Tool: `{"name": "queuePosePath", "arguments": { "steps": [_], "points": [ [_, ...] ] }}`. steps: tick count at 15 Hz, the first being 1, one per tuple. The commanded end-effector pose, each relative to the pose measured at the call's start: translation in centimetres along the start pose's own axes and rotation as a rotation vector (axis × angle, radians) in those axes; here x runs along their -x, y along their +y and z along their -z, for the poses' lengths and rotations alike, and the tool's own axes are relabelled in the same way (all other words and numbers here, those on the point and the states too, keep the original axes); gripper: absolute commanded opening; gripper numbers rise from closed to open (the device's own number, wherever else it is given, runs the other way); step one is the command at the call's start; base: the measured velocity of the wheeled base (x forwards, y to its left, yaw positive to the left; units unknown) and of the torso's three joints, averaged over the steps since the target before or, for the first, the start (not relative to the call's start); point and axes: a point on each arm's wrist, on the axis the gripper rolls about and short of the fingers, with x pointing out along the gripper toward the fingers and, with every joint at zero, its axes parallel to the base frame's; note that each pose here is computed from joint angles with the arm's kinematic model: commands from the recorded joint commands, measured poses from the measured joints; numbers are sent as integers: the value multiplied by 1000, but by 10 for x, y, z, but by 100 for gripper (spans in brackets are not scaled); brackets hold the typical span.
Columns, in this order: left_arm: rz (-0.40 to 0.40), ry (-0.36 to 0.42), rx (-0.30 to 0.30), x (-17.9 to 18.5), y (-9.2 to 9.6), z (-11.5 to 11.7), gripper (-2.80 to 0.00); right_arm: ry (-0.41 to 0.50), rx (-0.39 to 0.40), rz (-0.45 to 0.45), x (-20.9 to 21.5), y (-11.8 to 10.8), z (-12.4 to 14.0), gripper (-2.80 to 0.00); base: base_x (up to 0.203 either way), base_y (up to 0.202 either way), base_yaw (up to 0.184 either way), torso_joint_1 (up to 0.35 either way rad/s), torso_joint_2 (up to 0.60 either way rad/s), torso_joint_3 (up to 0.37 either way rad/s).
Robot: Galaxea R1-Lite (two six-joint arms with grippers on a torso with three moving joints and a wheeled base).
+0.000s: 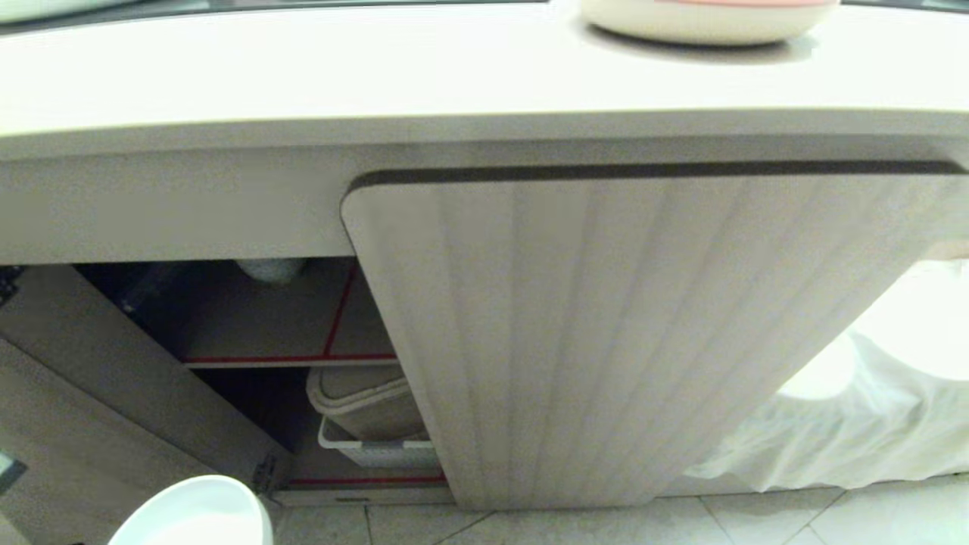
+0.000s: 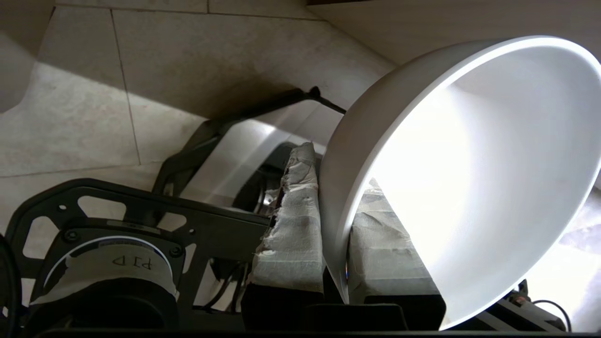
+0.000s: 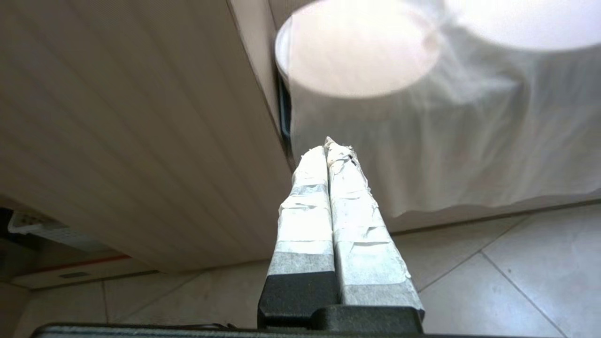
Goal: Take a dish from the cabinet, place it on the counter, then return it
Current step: Place it on the table
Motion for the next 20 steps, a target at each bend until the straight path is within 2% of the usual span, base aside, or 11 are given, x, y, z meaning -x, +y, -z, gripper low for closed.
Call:
{"name": "queuePosePath", "arguments": {
  "steps": [1,7,11,20],
  "points": [
    [-4,5,5,0,0,0,-280,1,-1,0,0,0,0,-280,0,0,0,168,-507,-286],
    [-5,10,1,3,0,1,-280,2,-1,-2,0,0,0,-280,0,0,0,184,-485,-282],
    [51,53,-35,11,2,8,-280,1,-1,0,0,0,0,-280,0,0,0,207,-488,-280],
    [51,59,-38,11,2,8,-280,1,-1,0,0,0,0,-280,0,0,0,234,-525,-283]
  ]
}}
